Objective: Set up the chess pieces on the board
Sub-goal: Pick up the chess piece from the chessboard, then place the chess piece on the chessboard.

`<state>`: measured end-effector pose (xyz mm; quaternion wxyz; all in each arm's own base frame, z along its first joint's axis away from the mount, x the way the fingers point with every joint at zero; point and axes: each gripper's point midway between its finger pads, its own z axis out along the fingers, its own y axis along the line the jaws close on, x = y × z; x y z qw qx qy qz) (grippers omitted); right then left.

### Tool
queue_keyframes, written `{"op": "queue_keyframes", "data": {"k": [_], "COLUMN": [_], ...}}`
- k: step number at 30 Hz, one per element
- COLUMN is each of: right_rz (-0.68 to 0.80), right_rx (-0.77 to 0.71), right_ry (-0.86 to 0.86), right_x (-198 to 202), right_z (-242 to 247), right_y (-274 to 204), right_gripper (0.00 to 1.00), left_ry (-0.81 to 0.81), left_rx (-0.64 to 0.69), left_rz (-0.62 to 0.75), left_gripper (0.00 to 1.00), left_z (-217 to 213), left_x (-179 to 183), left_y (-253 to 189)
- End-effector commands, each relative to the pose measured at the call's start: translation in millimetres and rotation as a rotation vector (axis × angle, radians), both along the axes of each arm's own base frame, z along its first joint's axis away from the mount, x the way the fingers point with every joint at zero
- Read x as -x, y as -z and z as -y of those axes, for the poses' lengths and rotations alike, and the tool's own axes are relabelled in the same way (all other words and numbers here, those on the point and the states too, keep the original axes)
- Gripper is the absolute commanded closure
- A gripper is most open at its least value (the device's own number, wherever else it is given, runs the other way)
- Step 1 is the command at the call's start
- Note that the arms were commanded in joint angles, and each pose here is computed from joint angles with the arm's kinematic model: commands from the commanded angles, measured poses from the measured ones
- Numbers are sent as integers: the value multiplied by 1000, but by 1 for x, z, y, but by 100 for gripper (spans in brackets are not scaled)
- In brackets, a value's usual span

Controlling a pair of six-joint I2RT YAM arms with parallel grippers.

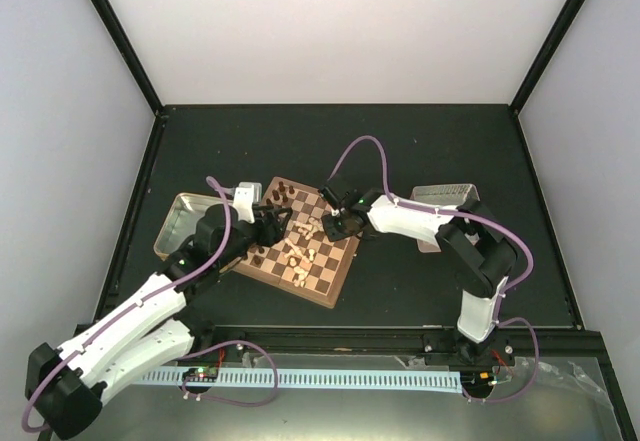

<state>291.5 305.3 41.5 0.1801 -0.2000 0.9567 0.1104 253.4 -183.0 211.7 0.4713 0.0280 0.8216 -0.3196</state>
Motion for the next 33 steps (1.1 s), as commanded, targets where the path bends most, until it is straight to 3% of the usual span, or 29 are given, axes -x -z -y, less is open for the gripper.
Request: {"op": "queue_keyframes", "data": {"k": [1,11,22,26,33], "right_rz": [-32,165,276,317,318], "right_rx": [79,-168,-554,-660,-727], "right_ry": [-25,-82,-301,-339,-366], "right_x": [12,14,55,64,73], "right_z": [9,-2,-29,-32,-35], "right_y": [16,-44,-116,-140,-151], "right_gripper": [87,91,91,91,91], "left_ry": [27,71,249,276,326], "left_rx": [57,187,320,339,372], "left_rz": [-15,-147,-263,-300,-313], "left_gripper": [40,38,34,39,57], "left_z": [8,27,63,70,80], "left_x": [0,3,15,15,16], "left_y": [-2,6,0,6,7]}}
